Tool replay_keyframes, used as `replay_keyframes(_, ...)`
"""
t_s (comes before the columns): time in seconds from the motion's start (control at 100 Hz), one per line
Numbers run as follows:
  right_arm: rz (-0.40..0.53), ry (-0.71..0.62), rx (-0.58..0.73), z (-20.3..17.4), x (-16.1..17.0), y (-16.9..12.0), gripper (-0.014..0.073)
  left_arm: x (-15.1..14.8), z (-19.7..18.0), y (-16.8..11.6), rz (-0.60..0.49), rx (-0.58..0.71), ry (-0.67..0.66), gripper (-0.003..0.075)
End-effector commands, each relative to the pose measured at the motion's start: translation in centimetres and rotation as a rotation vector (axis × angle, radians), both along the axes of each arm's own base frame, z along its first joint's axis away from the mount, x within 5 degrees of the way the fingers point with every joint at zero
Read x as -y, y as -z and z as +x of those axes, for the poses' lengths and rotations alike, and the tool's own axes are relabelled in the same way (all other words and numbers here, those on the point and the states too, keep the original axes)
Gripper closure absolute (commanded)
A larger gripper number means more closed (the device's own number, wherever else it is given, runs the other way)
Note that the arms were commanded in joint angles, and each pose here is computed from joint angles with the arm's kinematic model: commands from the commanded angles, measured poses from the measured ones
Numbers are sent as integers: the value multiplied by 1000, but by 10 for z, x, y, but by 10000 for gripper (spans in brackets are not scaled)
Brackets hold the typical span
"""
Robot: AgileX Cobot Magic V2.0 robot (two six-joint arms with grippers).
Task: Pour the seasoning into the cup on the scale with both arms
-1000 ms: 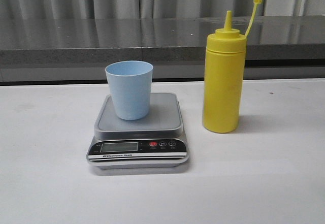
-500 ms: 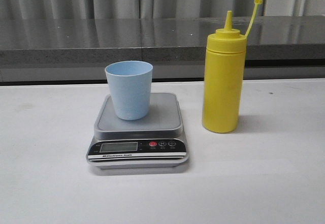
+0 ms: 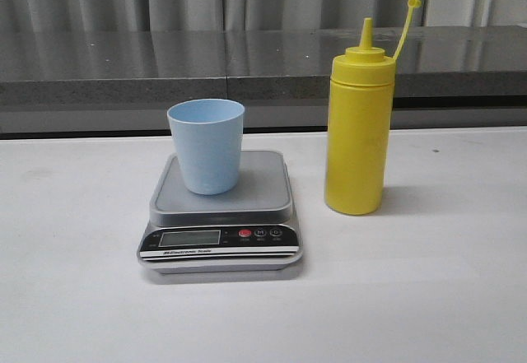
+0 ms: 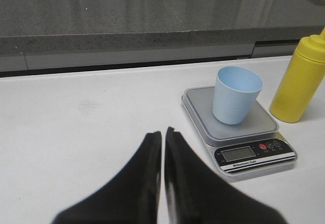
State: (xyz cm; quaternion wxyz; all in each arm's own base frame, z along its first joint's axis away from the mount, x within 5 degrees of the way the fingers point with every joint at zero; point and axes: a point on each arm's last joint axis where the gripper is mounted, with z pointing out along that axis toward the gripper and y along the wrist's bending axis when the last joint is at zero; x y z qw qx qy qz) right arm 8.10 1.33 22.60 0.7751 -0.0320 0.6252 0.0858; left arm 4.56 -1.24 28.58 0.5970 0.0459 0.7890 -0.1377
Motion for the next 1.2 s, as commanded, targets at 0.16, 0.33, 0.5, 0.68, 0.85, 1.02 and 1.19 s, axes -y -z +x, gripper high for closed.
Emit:
replay_keyframes(0.16, -16, 85, 51, -10, 7, -2, 662, 1, 1, -15, -43, 84, 0, 710)
replay_keyframes(0.33, -38, 148, 23, -17, 11, 3, 662, 1, 1, -15, -43, 84, 0, 710)
replay_keyframes(0.5, -42, 172, 30, -24, 13, 5, 662, 1, 1, -15, -43, 84, 0, 710)
replay_keyframes(0.68, -44, 177, 0, -27, 13, 9, 662, 1, 1, -15, -43, 86, 0, 710)
replay_keyframes(0.85, -46, 178, -25, -27, 13, 11, 662, 1, 1, -15, -43, 86, 0, 710)
replay_keyframes(1.02, -49, 181, -72, -26, 14, 16, 662, 1, 1, -15, -43, 86, 0, 710)
replay_keyframes(1.19, -48, 180, -64, -26, 14, 15, 662, 1, 1, -15, -43, 86, 0, 710)
